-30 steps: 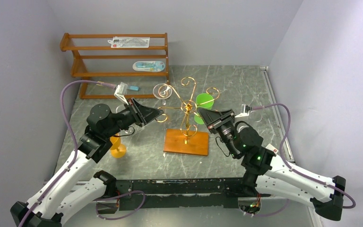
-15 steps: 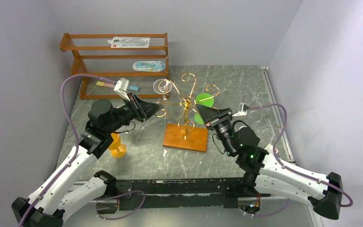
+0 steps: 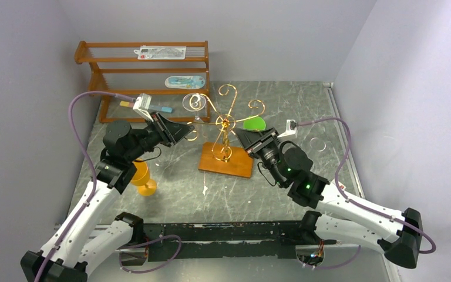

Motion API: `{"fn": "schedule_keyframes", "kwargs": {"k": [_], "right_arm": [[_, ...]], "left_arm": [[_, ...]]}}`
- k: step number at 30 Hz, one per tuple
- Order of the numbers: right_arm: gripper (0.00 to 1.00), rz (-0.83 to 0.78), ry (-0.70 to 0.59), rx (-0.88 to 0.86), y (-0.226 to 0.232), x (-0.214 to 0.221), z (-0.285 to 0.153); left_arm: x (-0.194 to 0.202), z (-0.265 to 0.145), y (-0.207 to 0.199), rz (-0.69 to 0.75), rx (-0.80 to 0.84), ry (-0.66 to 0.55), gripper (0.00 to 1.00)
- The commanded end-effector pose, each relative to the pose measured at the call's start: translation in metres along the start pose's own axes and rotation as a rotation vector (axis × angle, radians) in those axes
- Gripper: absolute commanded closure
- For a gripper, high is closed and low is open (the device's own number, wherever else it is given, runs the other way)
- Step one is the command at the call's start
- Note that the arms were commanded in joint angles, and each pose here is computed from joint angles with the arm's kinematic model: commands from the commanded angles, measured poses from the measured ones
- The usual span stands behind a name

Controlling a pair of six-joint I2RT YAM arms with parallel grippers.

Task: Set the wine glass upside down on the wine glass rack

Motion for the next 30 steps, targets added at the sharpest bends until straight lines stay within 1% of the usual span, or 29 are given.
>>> {"fn": "schedule_keyframes", "kwargs": {"k": [1,4,7,8,14,18,20,23,30], "right_arm": [[0.76,-0.202,0.137,0.139,-0.031,0.017,-0.005],[0.7,-0.187,0.128,0.182,-0.027,0.01,-0.002],[0.57,-0.183,0.13,0.231,-0.027,0.003,0.001],[0.53,-0.182,0.127,0.237,-0.026,0.0,0.003],[0.38,-0.179,0.078,0.235,-0.014,-0.026,0.005],[0.3,-0.204,0.025,0.237,-0.008,-0.047,0.0],[0.28,-0.227,0.0,0.25,-0.008,-0.056,-0.004],[0.27,-0.281,-0.035,0.283,-0.01,-0.068,-0.011],[0.29,-0.411,-0.152,0.458,-0.04,-0.092,-0.034]], "left_arm": [[-0.033,0.003,-0.001,0.143,-0.001,-0.143,0.93],[-0.037,0.004,-0.001,0.137,-0.036,-0.136,0.93],[-0.041,0.005,-0.002,0.129,-0.069,-0.125,0.95],[-0.039,0.006,0.002,0.118,-0.09,-0.104,0.95],[-0.044,0.009,0.003,0.114,-0.155,-0.06,0.95],[-0.044,0.008,0.002,0.123,-0.152,-0.053,0.95],[-0.041,0.008,0.004,0.118,-0.153,-0.049,0.91],[-0.038,0.007,0.006,0.111,-0.151,-0.046,0.79],[-0.032,-0.001,0.01,0.112,-0.179,-0.044,0.63]]}}
Point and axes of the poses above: each gripper's point midway between its finger pads, its own z axis out along the fingers, its own y axis along the line the jaws close on, x = y × z, the point moved 5 cm from there along -z, back along the fingers, and after that the axes turned 5 degrees about -z, right-handed, at the moved point
